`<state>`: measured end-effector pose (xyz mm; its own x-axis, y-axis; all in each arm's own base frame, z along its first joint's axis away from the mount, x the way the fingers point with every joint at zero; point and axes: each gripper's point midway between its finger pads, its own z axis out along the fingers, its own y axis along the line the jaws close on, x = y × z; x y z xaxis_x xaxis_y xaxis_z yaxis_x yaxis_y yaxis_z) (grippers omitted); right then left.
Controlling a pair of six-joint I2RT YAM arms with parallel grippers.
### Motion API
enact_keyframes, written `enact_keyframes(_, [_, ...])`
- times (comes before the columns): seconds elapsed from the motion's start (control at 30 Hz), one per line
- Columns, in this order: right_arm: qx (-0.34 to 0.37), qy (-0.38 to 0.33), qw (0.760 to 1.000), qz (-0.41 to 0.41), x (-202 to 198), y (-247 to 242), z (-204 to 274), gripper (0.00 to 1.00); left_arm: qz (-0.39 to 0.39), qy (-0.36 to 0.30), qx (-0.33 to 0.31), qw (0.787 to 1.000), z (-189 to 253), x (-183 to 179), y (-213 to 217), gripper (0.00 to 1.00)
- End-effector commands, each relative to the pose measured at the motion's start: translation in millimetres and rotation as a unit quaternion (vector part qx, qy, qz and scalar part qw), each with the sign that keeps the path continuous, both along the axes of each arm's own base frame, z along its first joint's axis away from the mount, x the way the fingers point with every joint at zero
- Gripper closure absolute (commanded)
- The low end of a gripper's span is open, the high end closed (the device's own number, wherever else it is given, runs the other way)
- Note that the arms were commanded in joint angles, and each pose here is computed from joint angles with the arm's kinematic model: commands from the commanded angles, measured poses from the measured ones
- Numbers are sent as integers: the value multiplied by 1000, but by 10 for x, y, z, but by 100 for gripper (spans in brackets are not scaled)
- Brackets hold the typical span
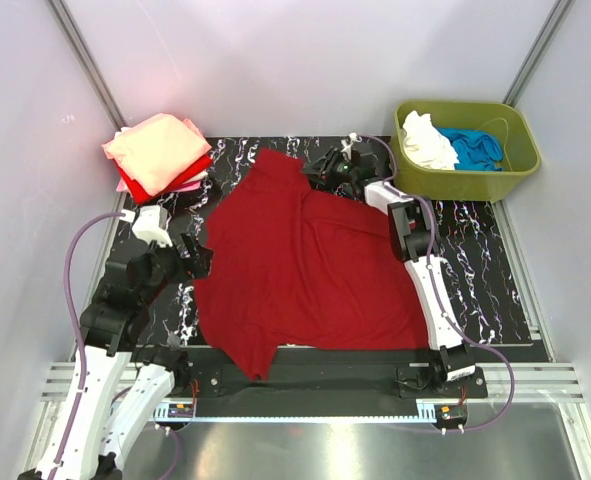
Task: Fold and stack the t-shirts
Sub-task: Flatten the tshirt out
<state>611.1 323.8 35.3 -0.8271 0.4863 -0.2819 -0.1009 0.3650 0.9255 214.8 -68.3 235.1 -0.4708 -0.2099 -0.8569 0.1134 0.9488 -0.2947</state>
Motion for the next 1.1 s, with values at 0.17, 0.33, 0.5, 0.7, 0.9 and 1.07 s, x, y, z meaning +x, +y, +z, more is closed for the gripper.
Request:
enact_keyframes(0.17, [52, -51, 996, 51, -168, 185, 576, 9, -4, -19, 2, 1000, 69, 87, -12, 12])
enact_keyframes(0.33, [-27, -86, 995, 31, -146, 58, 868, 7, 2, -14, 5, 1000, 45, 103, 6, 12])
enact_keyframes(0.5, [-276, -18, 954, -118, -189, -843, 1040, 0, 15, 5, 10, 1000, -38, 145, 38, 13])
enact_keyframes(0.7, [-402, 14, 904, -144, -955, -1529, 1212, 1, 61, 104, 43, 992, -443, 473, 109, 13])
enact_keyframes(0.9, [-479, 70, 868, -113, -1679, -1906, 996, 2, 81, 160, 38, 983, -774, 1232, -96, 16])
enact_keyframes(1.07, [-496, 113, 857, -82, -1960, -1975, 655, 10, 70, 220, 28, 973, -1177, 1752, -333, 20])
